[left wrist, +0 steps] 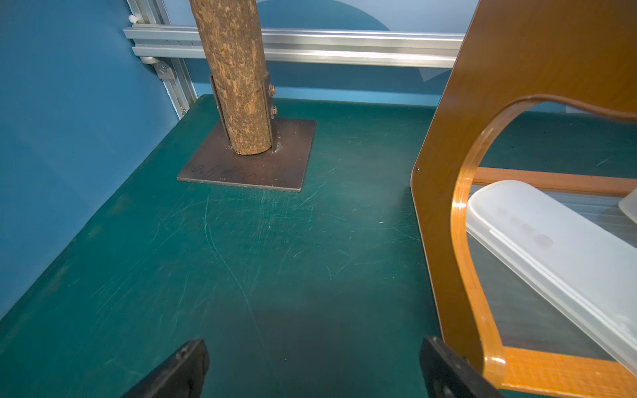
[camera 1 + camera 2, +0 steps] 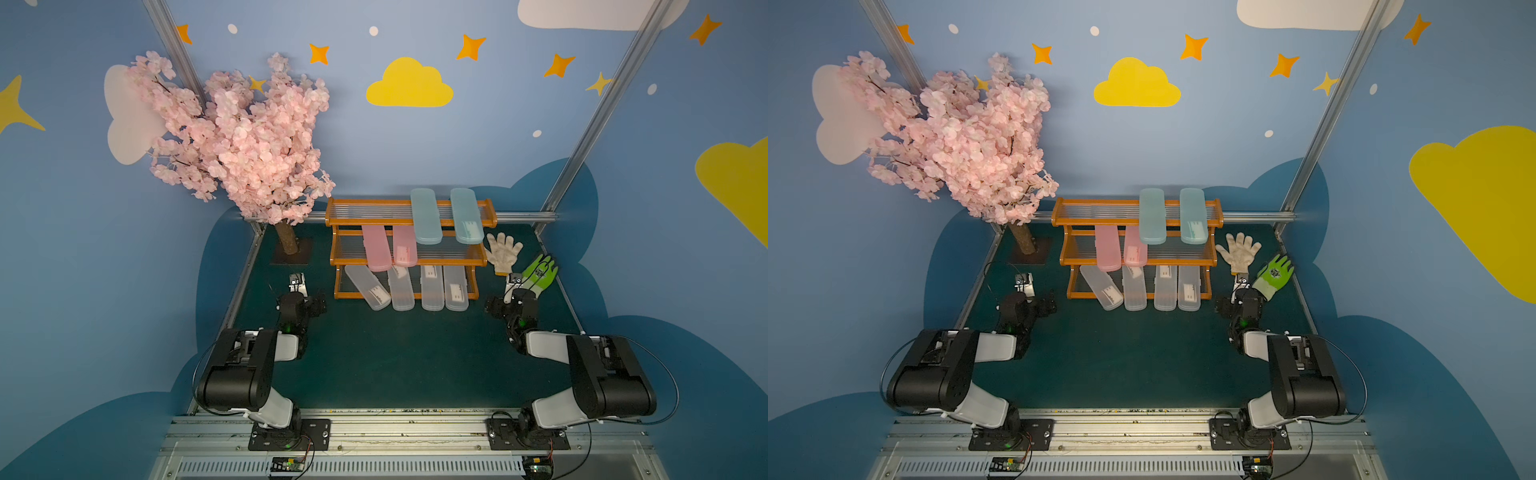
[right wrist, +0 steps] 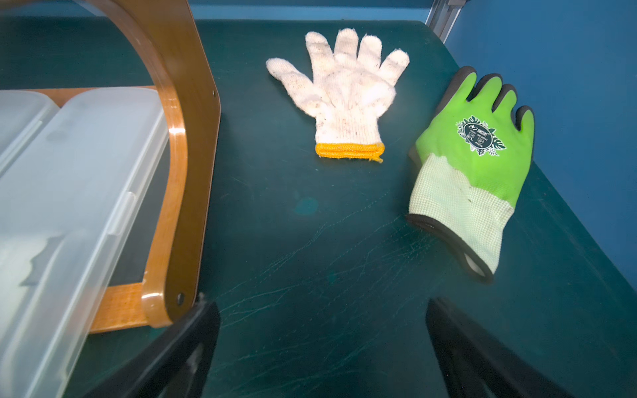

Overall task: Place the pencil cases on the shelf according to color
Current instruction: Reset both arms

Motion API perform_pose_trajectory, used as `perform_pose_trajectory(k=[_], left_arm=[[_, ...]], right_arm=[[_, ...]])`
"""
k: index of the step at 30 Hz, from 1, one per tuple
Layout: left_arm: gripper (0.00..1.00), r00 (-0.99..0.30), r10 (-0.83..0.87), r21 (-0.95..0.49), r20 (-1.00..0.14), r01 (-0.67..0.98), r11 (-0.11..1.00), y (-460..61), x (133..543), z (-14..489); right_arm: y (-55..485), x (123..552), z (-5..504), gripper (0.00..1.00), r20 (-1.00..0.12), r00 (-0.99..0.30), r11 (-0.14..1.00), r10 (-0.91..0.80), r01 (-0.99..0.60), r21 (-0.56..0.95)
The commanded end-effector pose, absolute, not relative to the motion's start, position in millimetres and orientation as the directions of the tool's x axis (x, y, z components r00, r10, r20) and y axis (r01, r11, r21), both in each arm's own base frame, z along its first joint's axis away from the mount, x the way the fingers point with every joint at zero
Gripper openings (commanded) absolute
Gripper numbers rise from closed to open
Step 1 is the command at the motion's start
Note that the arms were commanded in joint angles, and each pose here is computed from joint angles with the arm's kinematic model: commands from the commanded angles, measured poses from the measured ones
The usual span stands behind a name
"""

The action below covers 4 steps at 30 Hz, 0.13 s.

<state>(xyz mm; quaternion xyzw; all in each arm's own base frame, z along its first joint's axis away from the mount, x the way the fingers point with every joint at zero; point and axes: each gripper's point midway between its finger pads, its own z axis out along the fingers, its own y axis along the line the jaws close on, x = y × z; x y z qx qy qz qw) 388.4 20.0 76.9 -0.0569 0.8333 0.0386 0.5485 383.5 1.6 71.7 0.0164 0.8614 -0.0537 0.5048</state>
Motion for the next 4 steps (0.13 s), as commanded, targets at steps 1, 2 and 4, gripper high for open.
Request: perform_pose_trajectory(k=[1,2,4], left_arm=[[1.0,-0.376,-0.046,0.003,-0.925,-0.128,0.992,18.7,391.0,83.5],[1.0,-0.376,-0.046,0.003,-0.926,-0.127,0.992,18.5,391.0,83.8],[1.0,-0.376,-0.046,0.003,-0.926,-0.128,0.992,18.7,391.0,83.8]], right_arm=[[2.2,390.9,86.9,0.99,-0.888,-0.458,0.994,-0.032,0.081,-0.078],[2.0,390.8,87.1,0.99,-0.888,-0.458,0.994,-0.032,0.081,-0.078],[2.1,390.6,87.6,0.99,-0.889,-0.456,0.994,-0.032,0.081,-0.077]])
